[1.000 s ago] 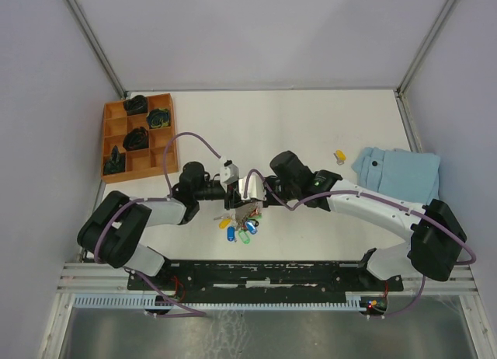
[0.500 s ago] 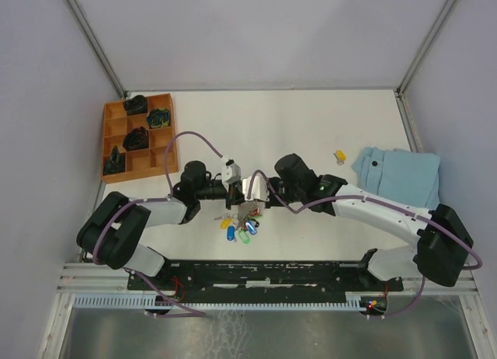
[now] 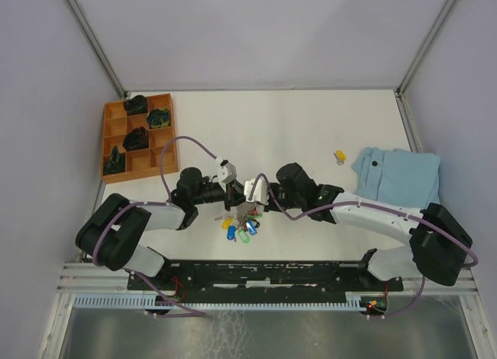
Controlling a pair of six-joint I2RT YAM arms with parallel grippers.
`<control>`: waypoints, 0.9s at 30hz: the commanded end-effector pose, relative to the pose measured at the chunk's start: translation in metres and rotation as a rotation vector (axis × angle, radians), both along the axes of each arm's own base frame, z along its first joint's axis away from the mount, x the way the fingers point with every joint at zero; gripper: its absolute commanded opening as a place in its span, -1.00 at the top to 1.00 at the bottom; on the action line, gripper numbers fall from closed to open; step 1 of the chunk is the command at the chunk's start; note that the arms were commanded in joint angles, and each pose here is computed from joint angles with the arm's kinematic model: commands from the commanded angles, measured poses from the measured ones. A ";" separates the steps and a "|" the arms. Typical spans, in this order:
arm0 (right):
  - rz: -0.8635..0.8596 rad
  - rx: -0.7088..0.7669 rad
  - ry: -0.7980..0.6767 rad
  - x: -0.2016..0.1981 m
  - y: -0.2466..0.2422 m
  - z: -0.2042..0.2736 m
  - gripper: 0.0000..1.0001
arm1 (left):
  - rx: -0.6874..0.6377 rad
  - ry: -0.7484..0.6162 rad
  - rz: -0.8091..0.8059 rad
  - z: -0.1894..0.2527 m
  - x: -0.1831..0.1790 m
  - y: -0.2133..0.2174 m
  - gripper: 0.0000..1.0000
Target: Put the keys on the keyring
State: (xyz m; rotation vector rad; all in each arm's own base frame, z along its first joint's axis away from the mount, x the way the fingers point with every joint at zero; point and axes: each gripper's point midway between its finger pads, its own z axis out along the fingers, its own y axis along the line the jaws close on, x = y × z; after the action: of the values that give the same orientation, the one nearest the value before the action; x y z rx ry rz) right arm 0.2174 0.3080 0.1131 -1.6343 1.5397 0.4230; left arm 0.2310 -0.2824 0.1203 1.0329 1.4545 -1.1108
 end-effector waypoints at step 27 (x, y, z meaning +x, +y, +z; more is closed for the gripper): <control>-0.048 -0.024 -0.060 0.018 0.002 0.030 0.99 | -0.019 -0.078 0.172 0.020 0.027 0.014 -0.11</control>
State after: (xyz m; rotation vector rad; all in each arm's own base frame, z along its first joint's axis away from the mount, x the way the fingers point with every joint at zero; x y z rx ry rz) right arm 0.2230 0.3024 0.1218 -1.6787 1.5550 0.3384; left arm 0.2480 -0.2733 0.1335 0.9374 1.4553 -1.0135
